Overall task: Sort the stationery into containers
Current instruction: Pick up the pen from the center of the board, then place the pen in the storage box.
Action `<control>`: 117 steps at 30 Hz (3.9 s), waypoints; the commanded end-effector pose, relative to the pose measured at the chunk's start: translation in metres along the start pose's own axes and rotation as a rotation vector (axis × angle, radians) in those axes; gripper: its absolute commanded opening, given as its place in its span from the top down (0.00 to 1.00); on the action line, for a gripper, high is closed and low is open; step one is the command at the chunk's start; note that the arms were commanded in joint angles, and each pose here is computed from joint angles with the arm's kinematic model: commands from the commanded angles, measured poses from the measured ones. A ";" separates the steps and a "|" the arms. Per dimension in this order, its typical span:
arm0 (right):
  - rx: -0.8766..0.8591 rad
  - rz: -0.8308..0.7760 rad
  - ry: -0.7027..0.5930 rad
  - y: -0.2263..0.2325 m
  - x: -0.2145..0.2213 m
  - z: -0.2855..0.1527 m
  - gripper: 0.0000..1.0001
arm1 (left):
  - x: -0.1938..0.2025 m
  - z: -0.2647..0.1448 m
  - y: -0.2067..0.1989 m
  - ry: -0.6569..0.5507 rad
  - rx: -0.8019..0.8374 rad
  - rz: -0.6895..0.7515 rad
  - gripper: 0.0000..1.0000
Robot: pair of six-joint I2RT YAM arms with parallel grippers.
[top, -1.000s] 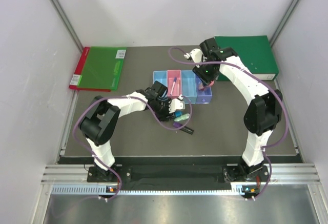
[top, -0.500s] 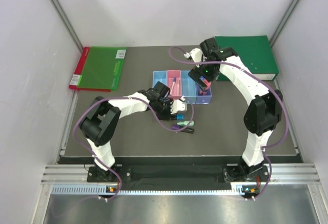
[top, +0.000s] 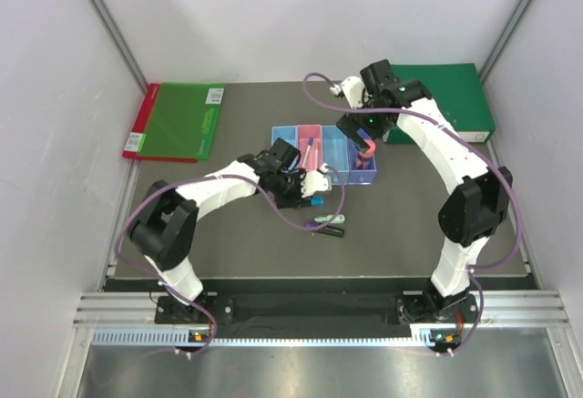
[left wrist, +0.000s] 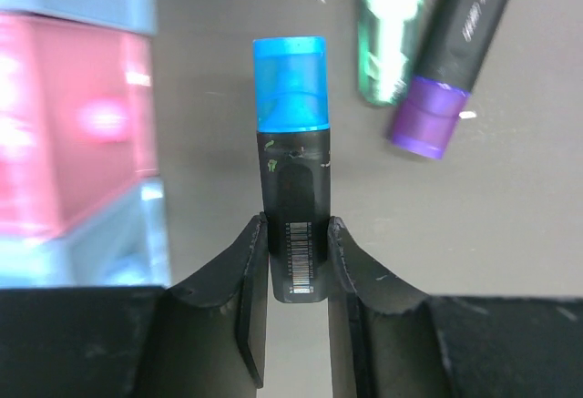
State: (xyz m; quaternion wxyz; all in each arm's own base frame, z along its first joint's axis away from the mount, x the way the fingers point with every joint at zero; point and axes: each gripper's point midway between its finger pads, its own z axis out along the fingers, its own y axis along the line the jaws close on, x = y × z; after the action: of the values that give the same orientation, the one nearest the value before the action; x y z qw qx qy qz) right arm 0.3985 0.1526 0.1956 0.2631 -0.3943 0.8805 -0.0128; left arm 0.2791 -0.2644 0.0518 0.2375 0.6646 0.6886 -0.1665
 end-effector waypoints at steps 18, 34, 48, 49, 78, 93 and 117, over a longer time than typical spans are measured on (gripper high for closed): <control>-0.662 0.002 -0.415 0.101 -0.065 -0.134 0.04 | -0.126 -0.173 0.055 -0.445 -0.604 0.237 1.00; -0.784 0.016 -0.425 0.116 -0.069 -0.135 0.17 | -0.169 -0.184 0.044 -0.572 -0.629 0.299 1.00; -0.772 0.020 -0.410 0.114 -0.068 -0.126 0.28 | -0.189 -0.200 0.039 -0.639 -0.661 0.309 1.00; -0.770 0.020 -0.409 0.114 -0.067 -0.126 0.30 | -0.190 -0.201 0.040 -0.640 -0.665 0.308 1.00; -0.313 0.082 -0.322 0.040 -0.077 -0.061 1.00 | -0.148 -0.157 0.003 -0.519 -0.491 0.382 0.01; 0.038 0.064 -0.260 -0.020 -0.083 0.009 1.00 | -0.058 -0.037 -0.078 -0.305 0.079 0.518 0.03; -0.056 0.052 -0.124 0.024 -0.067 0.092 1.00 | -0.055 0.009 -0.053 -0.226 0.114 0.475 0.17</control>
State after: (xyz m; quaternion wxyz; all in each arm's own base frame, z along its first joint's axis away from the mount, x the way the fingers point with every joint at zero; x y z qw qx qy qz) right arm 0.4457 0.2231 0.1283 0.2709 -0.3869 0.8805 0.0408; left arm 0.2198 -0.3024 0.0572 0.2856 0.7997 0.4852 -0.2085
